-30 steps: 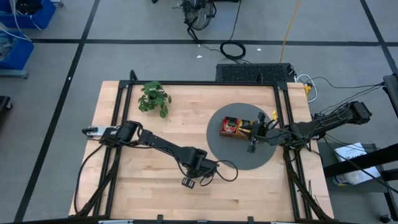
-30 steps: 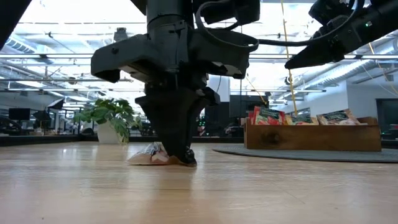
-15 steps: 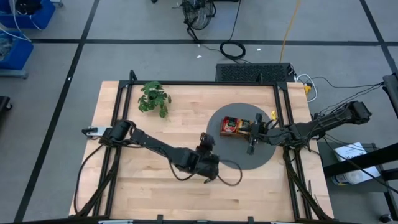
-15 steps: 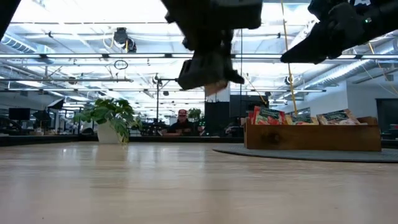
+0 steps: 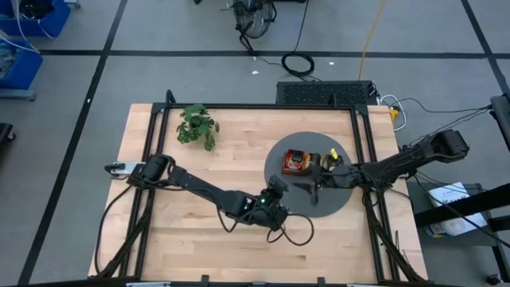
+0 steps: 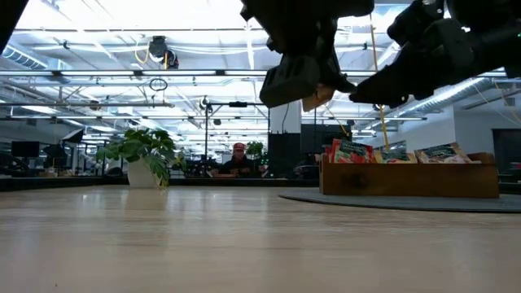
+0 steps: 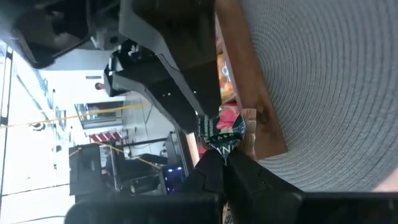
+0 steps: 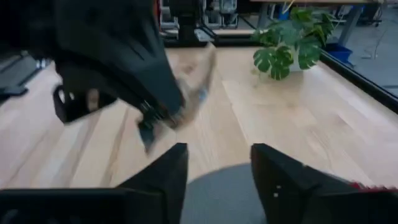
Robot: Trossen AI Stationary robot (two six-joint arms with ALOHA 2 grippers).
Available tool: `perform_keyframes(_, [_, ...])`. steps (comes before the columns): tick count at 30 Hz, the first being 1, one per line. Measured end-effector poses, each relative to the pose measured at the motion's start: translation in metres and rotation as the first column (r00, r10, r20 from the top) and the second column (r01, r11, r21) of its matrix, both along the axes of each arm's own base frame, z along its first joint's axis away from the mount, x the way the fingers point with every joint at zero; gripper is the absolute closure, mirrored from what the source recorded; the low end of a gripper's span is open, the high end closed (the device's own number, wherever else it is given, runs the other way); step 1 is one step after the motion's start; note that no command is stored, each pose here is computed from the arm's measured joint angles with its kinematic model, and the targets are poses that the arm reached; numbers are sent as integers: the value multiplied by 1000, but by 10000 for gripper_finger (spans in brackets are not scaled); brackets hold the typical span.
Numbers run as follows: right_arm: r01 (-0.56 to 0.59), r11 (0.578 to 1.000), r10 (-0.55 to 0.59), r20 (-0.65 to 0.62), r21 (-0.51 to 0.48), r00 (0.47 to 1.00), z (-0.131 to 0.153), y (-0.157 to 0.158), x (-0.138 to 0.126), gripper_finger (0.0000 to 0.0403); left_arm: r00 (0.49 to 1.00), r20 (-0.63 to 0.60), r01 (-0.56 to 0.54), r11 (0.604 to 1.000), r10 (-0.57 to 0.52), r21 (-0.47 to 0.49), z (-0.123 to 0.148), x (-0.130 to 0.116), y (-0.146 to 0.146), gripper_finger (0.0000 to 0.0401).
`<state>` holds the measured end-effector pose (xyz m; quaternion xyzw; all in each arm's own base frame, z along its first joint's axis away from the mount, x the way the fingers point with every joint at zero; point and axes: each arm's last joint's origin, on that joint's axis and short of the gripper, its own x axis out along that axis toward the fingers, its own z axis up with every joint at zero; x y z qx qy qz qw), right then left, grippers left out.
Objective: Pick & Place Tea
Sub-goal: Put the brown tea bag into the right of the wooden organizer
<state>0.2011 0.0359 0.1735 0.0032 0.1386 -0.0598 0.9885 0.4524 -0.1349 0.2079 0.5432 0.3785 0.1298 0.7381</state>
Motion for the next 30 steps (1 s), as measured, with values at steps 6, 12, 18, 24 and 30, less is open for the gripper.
perform_keyframes(6, [-60,996,58,42,64,997,-8,5,11,201,1000,-7,-21,1000,21,1,0,2,9,398])
perform_keyframes(12, [-67,995,63,61,69,996,-11,6,16,198,999,-25,-28,999,28,-19,-2,4,18,398])
perform_keyframes(18, [-67,995,62,66,70,996,-13,6,18,198,999,-22,-38,999,38,-22,-2,5,23,398])
perform_keyframes(24, [-60,997,57,52,56,997,-16,7,24,209,1000,-14,-3,998,2,-62,-1,7,23,398])
perform_keyframes(30, [-48,998,46,54,49,997,-15,4,27,269,1000,3,-7,997,8,-74,0,7,22,398])
